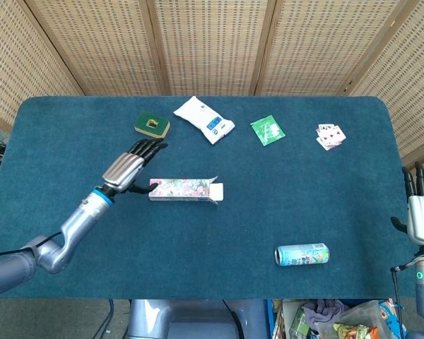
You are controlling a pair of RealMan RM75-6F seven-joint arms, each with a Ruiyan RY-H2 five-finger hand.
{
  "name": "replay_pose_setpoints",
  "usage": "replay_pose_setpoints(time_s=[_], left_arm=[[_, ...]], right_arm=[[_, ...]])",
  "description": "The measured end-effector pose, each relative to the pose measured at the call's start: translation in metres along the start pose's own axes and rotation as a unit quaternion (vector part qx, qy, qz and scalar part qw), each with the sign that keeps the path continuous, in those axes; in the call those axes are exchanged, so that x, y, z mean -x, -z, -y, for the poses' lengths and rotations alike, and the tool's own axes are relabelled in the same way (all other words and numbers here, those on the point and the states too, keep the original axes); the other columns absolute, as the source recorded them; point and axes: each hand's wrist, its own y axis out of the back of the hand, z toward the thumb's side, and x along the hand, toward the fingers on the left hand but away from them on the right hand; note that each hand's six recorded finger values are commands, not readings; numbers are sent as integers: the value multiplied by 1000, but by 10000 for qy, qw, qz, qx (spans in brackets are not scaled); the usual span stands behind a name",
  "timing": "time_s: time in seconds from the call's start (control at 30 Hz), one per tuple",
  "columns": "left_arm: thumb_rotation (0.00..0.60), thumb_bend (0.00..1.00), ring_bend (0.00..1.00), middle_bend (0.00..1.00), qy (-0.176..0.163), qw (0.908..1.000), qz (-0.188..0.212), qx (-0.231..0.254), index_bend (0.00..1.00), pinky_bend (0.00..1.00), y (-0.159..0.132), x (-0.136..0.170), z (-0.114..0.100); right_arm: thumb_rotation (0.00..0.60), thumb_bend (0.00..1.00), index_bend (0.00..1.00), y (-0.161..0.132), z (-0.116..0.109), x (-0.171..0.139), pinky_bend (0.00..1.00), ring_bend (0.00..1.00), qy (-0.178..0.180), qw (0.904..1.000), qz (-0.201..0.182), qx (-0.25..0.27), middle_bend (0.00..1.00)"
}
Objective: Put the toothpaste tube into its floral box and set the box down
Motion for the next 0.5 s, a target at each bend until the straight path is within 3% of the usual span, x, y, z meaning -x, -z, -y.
replay_pose_setpoints(time_s=[0.17,0.3,0.5], left_arm=[[600,287,0,0,-431,9968,-573,-343,0,0,24,59,-23],[600,279,0,0,-847,9857,-1289,-673,0,0,48,125,-47],[600,279,0,0,-980,9710,-2044,-759,0,0,58,203,-57]], right_arm=[[600,0,0,-6,5,-18,0,0,-1,9989,-287,365,0],[600,0,0,-10,6,-30,0,0,30,9971,-470,602,0],[600,0,0,-16,2,-44,0,0,121,9924,-789,933,0]])
